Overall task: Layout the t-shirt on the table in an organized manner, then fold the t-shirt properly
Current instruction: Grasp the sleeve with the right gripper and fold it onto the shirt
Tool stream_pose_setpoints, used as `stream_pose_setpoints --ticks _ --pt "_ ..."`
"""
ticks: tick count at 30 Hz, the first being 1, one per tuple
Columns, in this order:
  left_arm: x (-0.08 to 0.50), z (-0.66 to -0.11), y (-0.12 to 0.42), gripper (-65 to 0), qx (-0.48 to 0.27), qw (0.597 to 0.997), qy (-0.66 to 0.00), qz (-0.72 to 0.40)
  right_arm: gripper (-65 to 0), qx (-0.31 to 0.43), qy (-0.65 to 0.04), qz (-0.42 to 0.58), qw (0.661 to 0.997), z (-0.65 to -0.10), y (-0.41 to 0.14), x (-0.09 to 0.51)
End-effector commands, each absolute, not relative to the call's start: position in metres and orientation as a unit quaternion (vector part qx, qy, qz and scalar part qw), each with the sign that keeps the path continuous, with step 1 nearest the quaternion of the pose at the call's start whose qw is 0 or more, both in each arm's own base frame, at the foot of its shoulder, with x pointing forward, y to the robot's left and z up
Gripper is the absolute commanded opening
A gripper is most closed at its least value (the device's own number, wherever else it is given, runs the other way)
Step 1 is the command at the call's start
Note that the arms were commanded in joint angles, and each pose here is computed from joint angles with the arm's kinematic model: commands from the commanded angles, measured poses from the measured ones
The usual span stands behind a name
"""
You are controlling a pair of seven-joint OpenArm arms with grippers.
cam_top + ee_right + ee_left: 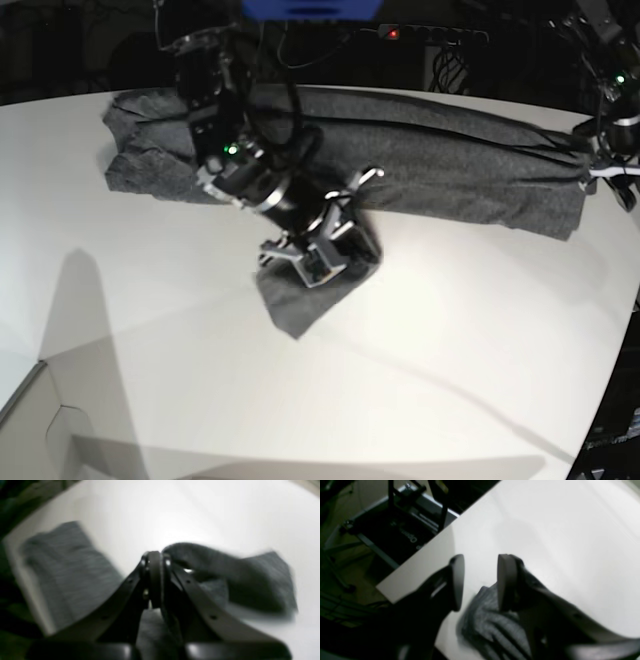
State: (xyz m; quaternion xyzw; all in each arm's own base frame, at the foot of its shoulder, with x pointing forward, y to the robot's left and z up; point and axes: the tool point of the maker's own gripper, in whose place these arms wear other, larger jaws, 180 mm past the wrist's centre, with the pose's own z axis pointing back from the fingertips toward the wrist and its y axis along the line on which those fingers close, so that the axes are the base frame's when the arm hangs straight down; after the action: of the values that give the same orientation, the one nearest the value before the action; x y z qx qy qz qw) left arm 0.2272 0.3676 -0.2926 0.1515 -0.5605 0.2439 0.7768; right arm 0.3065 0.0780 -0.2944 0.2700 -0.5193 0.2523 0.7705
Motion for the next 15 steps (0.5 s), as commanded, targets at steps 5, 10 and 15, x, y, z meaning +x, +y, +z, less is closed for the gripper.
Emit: stream_pose_setpoints --ticks 5,10,15 --pt "0.229 -0.271 0.372 -43.2 0.164 0.759 -0.585 0.233 -65.0 0.316 -0.524 0.252 0.750 -0.281 0.109 0.283" --pt "0.224 -0.269 0.376 -43.2 0.149 0.759 -0.581 0.252 -65.0 0.351 -0.503 0.281 0.738 -0.282 0.141 0.254" --pt "0.208 -0.270 0.391 -43.1 0.113 0.755 -0.567 0.310 -65.0 0.367 -0.493 0.286 0.736 -0.283 0.153 0.241"
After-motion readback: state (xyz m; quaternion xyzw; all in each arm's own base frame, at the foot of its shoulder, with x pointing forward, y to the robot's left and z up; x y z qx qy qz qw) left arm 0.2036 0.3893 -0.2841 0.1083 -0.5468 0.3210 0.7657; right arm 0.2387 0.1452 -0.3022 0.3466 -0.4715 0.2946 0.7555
